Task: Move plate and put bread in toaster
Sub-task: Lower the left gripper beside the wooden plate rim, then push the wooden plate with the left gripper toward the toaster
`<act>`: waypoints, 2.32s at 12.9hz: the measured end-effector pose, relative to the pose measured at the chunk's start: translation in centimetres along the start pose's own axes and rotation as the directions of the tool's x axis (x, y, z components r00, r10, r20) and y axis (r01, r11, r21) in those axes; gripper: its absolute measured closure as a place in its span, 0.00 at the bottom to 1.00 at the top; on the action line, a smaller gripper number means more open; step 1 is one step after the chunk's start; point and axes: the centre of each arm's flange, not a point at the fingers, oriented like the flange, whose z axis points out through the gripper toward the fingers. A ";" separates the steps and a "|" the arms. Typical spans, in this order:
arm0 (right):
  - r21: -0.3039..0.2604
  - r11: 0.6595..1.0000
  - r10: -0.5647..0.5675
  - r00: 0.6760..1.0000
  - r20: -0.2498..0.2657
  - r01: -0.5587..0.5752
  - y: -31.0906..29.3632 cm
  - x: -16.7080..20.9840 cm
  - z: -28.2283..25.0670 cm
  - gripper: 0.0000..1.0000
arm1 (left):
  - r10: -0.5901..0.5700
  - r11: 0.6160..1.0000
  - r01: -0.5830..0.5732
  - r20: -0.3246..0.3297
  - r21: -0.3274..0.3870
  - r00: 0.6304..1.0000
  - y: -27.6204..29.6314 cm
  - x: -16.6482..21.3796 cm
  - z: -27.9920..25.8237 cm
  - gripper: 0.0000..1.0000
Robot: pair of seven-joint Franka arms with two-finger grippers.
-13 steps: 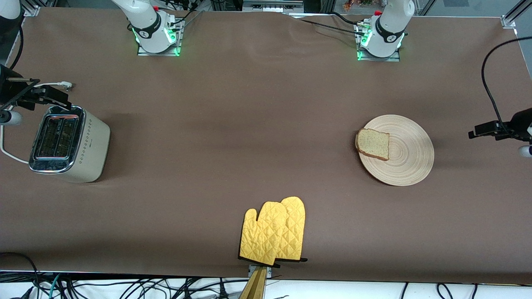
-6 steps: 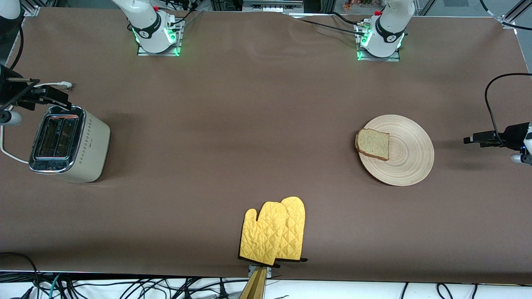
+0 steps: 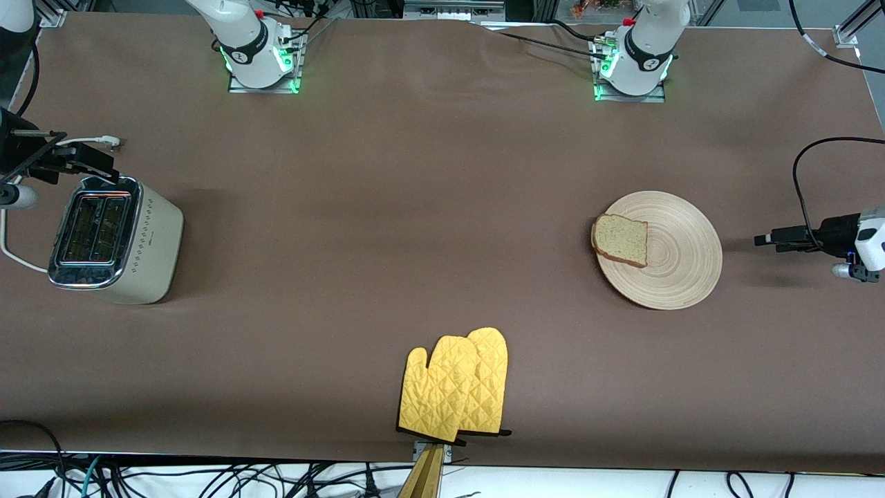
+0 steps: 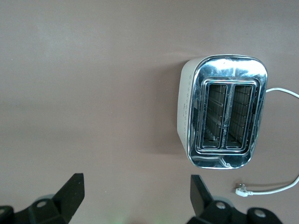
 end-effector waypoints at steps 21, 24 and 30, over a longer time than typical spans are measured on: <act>0.000 1.000 0.000 1.000 0.001 0.000 0.0 0.0 0.0 0.00 | 0.050 0.902 -0.040 0.013 -0.430 0.999 -1.1 0.2 12.1 0.13; 0.000 1.000 0.000 1.000 0.001 0.000 0.0 0.0 0.0 0.00 | 0.041 0.894 -0.027 0.022 -0.448 0.999 -1.4 0.0 13.4 0.50; 0.000 1.000 0.000 1.000 0.001 0.000 0.0 0.0 0.0 0.00 | 0.044 0.891 -0.031 0.020 -0.453 0.999 -1.7 0.0 14.3 0.87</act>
